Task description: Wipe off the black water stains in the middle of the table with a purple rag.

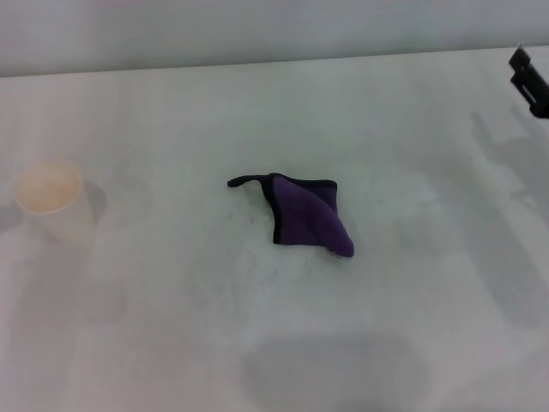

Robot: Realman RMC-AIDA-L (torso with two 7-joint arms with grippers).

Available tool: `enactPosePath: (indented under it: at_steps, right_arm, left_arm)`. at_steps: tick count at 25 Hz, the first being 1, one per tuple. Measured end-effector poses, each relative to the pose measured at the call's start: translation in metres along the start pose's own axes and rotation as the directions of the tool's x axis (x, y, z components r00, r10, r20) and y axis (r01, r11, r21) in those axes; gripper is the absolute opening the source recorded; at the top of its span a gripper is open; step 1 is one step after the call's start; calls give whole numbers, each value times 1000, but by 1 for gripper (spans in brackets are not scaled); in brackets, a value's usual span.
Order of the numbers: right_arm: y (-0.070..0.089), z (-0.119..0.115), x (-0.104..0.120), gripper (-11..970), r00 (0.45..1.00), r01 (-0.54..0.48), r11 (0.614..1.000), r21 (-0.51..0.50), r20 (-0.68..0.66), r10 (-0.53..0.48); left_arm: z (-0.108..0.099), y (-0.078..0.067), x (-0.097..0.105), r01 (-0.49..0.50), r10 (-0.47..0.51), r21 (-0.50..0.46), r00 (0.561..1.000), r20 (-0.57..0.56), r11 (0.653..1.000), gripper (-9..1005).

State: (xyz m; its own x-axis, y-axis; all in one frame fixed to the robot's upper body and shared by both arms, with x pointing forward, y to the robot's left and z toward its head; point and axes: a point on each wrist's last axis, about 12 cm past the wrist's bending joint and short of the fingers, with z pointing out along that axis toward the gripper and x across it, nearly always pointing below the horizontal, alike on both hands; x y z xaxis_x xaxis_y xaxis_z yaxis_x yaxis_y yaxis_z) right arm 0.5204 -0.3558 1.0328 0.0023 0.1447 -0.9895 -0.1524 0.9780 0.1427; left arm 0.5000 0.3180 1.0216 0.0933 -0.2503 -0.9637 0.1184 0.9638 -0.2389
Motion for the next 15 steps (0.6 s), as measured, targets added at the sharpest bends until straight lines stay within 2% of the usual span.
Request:
enactPosePath:
  at_steps: [8,15]
  right_arm:
    - [-1,0,4,727,1000,-2,1000,23,-30,3]
    - [-2,0,4,727,1000,-3,1000,25,-30,3]
  left_arm:
    - [1,4,-2,26,-25,-55,999,28,998,893]
    - [4,3,-1,31,-30,-64,999,16,997,892]
